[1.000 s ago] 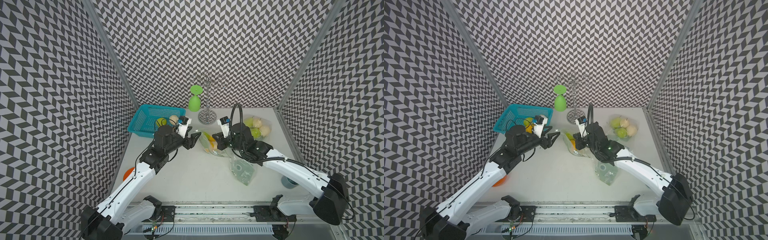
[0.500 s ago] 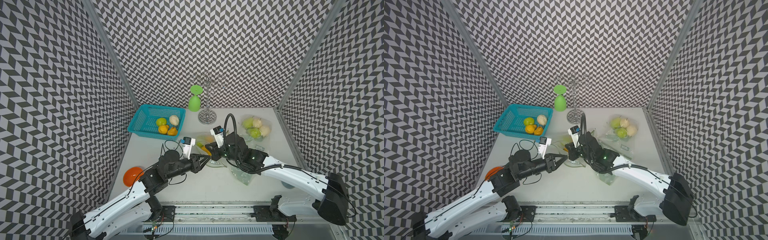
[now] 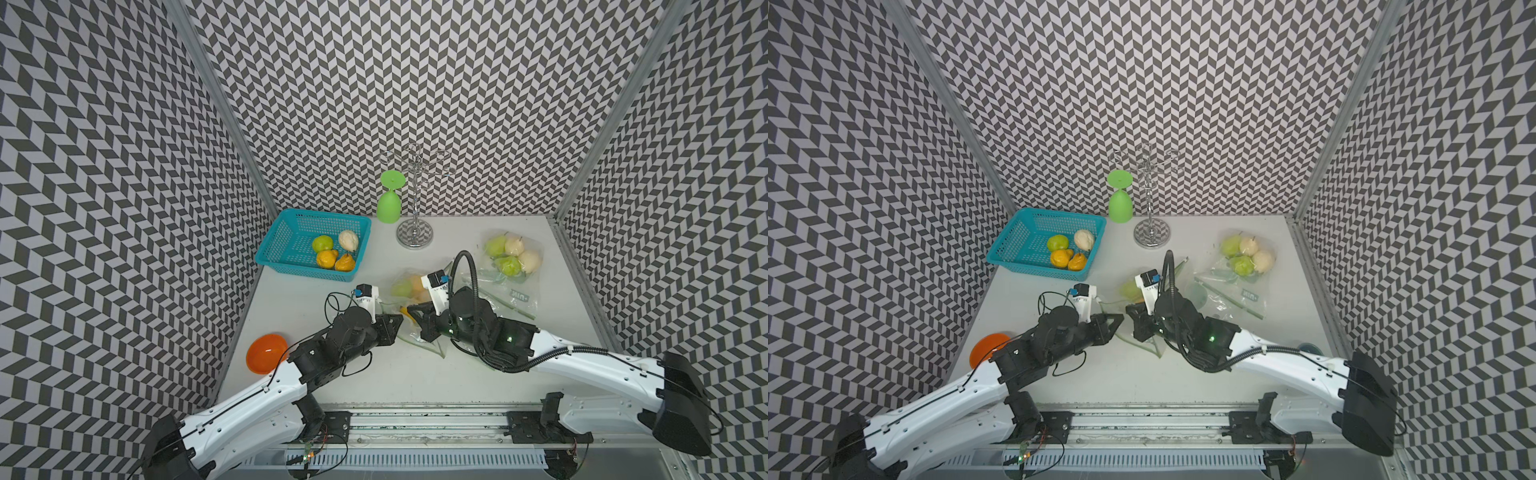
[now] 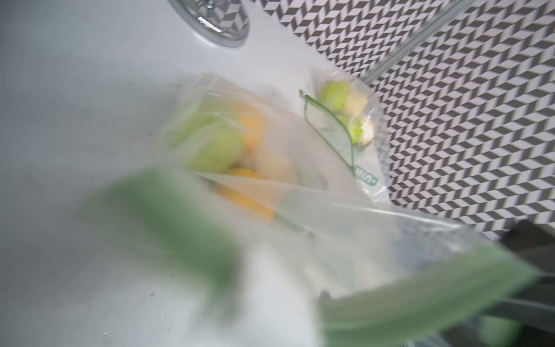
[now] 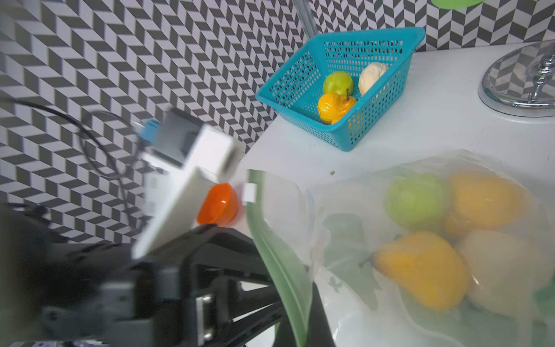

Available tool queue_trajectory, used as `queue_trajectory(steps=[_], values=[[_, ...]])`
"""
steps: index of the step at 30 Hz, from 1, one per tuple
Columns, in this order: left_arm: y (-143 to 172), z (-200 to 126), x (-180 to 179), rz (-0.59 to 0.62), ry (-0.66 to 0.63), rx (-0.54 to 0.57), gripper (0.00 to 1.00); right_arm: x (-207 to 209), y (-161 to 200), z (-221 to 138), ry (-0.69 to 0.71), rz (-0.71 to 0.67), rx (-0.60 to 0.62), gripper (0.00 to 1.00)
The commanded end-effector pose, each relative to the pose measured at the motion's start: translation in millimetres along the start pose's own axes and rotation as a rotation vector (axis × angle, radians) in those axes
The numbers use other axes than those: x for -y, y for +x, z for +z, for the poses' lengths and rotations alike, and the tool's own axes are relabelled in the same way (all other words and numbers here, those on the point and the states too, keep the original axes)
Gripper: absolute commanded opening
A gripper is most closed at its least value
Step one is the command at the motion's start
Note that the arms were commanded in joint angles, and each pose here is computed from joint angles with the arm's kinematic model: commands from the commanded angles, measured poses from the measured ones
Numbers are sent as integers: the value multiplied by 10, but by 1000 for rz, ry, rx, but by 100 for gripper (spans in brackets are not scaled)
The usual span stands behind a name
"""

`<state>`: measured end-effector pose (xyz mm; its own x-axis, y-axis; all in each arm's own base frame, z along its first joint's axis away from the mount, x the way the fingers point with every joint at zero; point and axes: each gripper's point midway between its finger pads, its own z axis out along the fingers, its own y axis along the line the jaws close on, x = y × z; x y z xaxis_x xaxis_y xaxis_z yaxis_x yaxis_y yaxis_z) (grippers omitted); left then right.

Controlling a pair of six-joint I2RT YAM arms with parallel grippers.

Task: Open the zip-top bag and take out the pear
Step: Open the zipper of the food storage bag at the center of the board.

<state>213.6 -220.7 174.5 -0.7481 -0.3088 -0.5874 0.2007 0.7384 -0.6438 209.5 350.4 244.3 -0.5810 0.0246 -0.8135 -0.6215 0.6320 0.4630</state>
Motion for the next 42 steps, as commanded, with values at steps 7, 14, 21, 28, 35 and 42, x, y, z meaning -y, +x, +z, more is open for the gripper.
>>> queue_trajectory(steps=[7,14,21,28,35,42], values=[[-96,-81,-966,-72,-260,62,21,-341,-266,-204,-54,108,248,0],[-442,-280,-675,-59,-196,100,26,-569,12,96,-93,83,131,0],[-308,-474,-88,-80,32,45,30,-572,33,142,-80,87,117,0],[-76,-520,237,-81,111,-43,23,-573,50,200,-62,78,99,0],[283,-236,133,-77,98,-157,16,-566,35,182,-69,105,112,0],[308,151,-286,-94,-14,-116,15,-606,91,146,-106,174,83,0]])
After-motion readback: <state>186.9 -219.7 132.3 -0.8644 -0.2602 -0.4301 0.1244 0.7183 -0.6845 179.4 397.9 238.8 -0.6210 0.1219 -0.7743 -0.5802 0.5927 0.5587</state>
